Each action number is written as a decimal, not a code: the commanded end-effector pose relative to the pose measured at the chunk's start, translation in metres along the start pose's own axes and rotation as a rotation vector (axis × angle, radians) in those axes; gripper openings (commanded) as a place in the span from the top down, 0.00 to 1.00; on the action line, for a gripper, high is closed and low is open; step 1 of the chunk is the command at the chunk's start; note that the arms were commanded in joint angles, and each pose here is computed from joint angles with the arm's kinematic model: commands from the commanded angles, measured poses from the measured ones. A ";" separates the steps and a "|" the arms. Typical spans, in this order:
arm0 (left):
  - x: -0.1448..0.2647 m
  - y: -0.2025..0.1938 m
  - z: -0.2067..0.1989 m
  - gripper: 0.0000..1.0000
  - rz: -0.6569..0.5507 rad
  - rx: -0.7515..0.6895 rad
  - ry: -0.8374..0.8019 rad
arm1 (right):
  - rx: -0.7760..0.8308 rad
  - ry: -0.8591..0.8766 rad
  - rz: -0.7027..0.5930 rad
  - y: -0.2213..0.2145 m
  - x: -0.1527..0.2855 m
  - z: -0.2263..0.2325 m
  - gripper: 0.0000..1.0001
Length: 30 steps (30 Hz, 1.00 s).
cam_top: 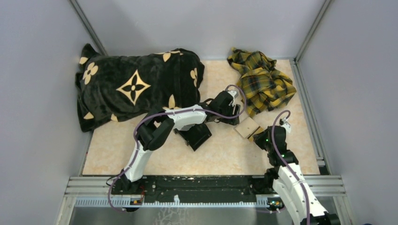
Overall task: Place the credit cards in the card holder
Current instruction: Open the card holder at the center of the board.
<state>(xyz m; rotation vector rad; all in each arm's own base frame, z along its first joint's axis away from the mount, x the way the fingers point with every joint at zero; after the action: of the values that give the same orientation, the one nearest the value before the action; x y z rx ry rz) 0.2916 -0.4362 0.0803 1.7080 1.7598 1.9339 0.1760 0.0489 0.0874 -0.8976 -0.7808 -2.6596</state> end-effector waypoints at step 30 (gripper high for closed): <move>-0.007 -0.079 -0.005 0.37 0.223 -0.003 -0.002 | -0.144 0.165 0.015 0.011 -0.008 0.011 1.00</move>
<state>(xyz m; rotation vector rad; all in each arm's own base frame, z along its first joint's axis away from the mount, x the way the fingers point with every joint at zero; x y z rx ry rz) 0.2809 -0.4448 0.0736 1.7041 1.7620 1.8685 0.1851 0.0465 0.0854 -0.7876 -0.5561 -2.7281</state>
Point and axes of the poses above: each gripper's point midway between its finger pads, its own x axis back along the fingers, its own z axis along the line the jaws close on, y = z × x, the point moved 6 cm from there along x, back along the fingers, and after that the axes turned 12 degrees about -x, right-handed, at the moved point
